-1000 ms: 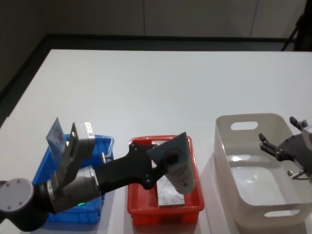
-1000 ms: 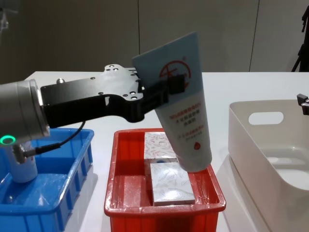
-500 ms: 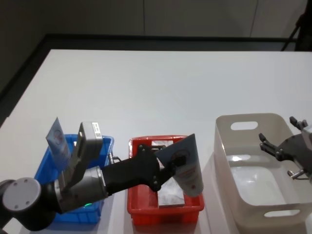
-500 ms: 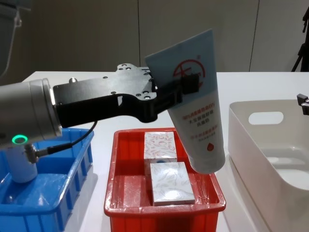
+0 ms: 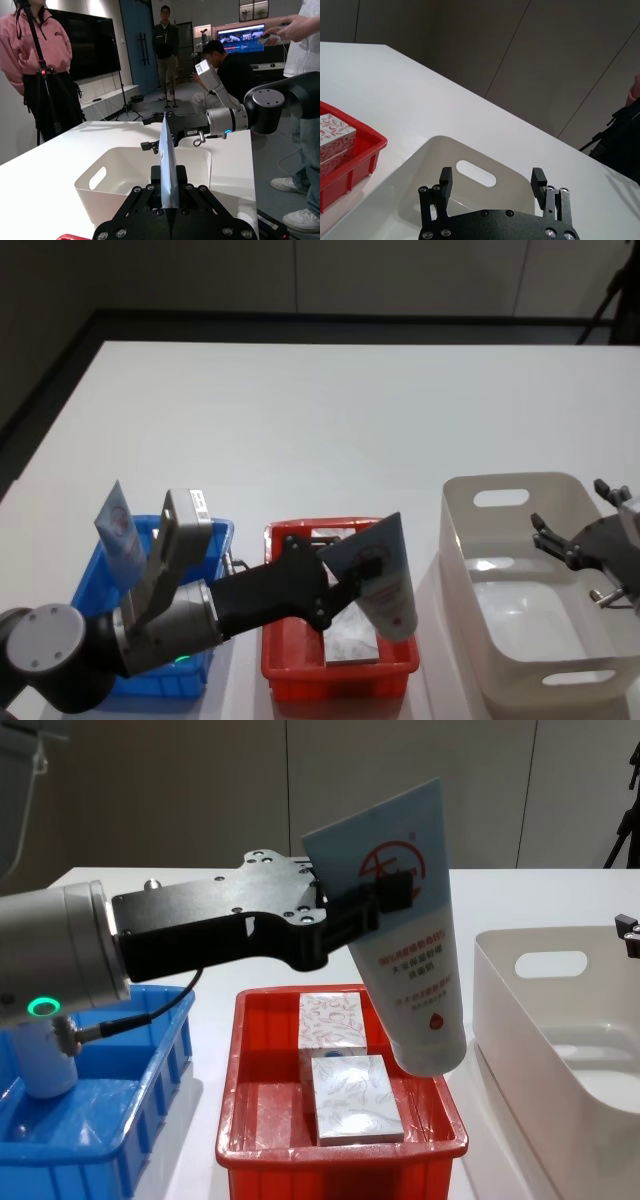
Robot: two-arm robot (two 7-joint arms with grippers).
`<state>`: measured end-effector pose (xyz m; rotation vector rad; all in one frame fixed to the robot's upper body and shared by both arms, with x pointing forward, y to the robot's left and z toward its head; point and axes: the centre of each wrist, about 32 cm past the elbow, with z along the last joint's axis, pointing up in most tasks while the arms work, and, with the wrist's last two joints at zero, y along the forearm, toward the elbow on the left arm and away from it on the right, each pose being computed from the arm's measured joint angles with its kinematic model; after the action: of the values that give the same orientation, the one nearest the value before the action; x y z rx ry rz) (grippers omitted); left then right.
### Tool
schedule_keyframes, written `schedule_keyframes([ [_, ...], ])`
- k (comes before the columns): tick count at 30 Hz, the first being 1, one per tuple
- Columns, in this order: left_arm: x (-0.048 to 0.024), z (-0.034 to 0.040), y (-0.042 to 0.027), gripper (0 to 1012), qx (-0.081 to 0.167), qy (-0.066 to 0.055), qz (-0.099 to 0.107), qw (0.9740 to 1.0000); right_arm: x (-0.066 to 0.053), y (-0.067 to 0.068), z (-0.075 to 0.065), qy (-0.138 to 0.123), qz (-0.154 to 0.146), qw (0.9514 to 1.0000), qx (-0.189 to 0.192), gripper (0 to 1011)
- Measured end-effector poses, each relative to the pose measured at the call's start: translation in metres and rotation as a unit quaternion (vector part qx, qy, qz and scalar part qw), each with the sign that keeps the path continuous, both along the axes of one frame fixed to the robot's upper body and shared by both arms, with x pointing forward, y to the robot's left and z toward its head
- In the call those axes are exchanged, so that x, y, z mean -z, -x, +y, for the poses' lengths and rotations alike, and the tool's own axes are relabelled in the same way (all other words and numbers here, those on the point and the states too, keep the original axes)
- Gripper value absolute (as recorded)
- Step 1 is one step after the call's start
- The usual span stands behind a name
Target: Bimanual collaborative sorting of washing and personal care products
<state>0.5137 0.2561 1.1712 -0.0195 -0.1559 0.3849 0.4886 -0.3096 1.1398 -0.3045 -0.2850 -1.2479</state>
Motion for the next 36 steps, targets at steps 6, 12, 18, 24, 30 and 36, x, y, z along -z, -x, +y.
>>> schedule_keyframes([
  [6, 0.0000, 0.0003, 0.0000, 169, 0.000, 0.000, 0.000, 1.0000, 0.0000, 0.0000, 0.0000, 0.000, 0.000, 1.0000, 0.000, 1001],
  [12, 0.0001, 0.0006, 0.0001, 169, 0.000, -0.001, 0.001, 1.0000, 0.0000, 0.0000, 0.0000, 0.000, 0.000, 1.0000, 0.000, 1001],
  [18, 0.0002, 0.0008, 0.0002, 169, 0.000, -0.001, 0.001, 1.0000, 0.0000, 0.0000, 0.0000, 0.000, 0.000, 1.0000, 0.000, 1001],
  [24, 0.0003, 0.0009, 0.0002, 169, 0.000, -0.001, 0.001, 1.0000, 0.0000, 0.0000, 0.0000, 0.000, 0.000, 1.0000, 0.000, 1001],
  [30, 0.0003, 0.0009, 0.0002, 169, 0.000, -0.001, 0.001, 1.0000, 0.0000, 0.0000, 0.0000, 0.000, 0.000, 1.0000, 0.000, 1001],
  [36, 0.0003, 0.0009, 0.0002, 169, 0.000, -0.001, 0.001, 1.0000, -0.0002, 0.0032, -0.0031, -0.003, 0.000, 0.9999, -0.012, 1001],
])
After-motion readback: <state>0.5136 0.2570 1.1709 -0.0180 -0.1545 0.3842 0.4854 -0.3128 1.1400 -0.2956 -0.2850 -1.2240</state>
